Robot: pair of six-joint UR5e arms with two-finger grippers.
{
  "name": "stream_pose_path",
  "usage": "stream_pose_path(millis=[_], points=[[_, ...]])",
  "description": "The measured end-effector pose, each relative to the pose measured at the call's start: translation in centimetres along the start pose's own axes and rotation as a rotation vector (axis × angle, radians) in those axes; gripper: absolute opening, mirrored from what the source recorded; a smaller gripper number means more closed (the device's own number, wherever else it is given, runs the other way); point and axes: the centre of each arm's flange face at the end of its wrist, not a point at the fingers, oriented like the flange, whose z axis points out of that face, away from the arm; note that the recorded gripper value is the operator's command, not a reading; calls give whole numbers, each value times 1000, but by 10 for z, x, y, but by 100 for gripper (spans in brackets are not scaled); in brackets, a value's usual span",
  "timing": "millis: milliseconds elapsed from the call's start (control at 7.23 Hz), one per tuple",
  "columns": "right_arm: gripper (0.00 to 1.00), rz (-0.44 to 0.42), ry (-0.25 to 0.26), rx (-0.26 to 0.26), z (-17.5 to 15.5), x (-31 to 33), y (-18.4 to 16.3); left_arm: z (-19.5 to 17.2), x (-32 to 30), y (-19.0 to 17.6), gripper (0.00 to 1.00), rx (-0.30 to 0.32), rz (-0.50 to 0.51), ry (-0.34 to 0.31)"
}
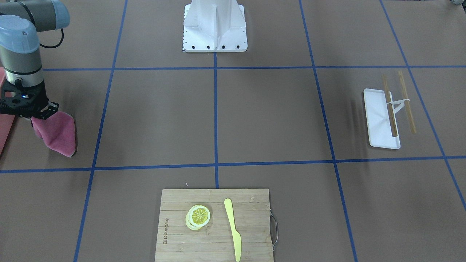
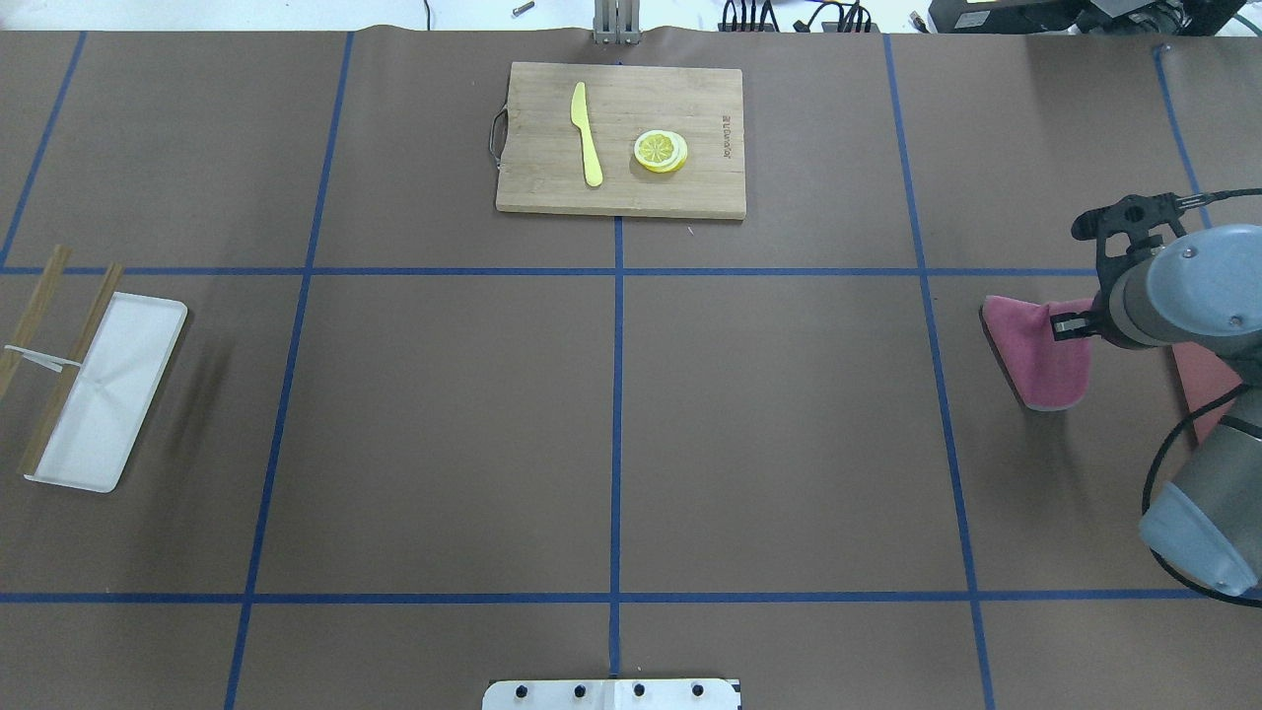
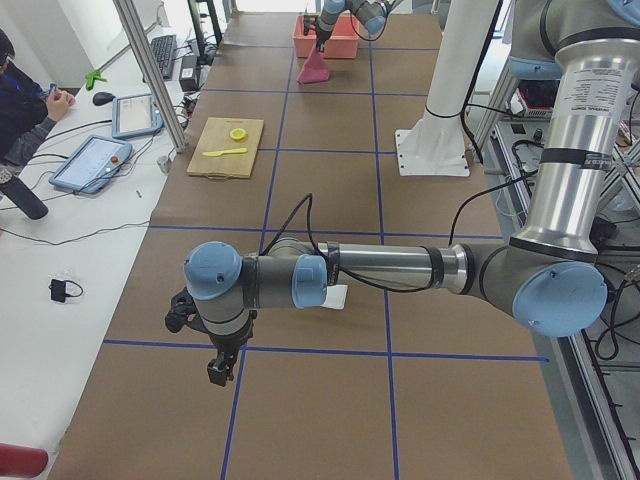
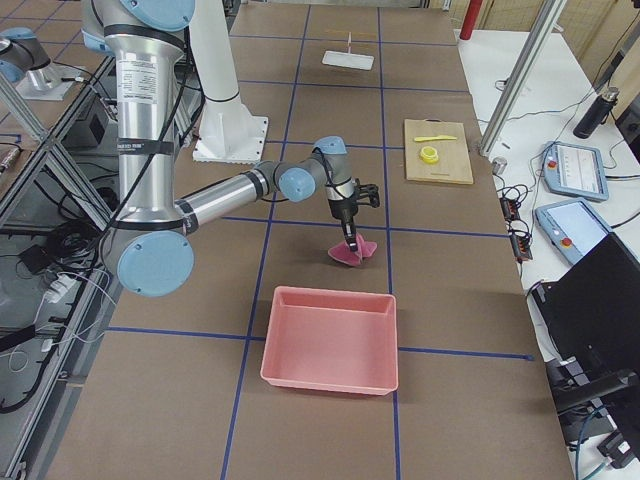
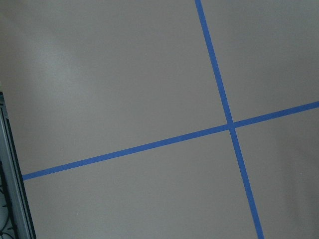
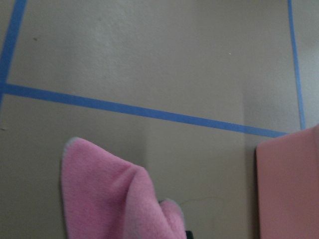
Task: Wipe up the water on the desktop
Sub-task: 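Slide the towel back and forth beside the pink bin with the right gripper, then slide the towel again across the table near the pink bin with the right gripper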
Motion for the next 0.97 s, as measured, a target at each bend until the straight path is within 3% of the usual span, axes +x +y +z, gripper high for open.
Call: stream_pose_path(millis=[415, 553, 691, 968], points=[[0, 194, -189, 10, -48, -128, -4, -1, 1, -1, 98, 1, 2, 0], [0, 255, -228, 6, -61, -155, 2, -1, 1, -2, 98, 2, 2, -1], [0, 278, -227, 0, -59, -161, 12, -1, 1, -3, 98, 2, 2, -1], [0, 235, -156, -21, -39, -118, 48, -2, 1, -4, 98, 3, 3, -1]])
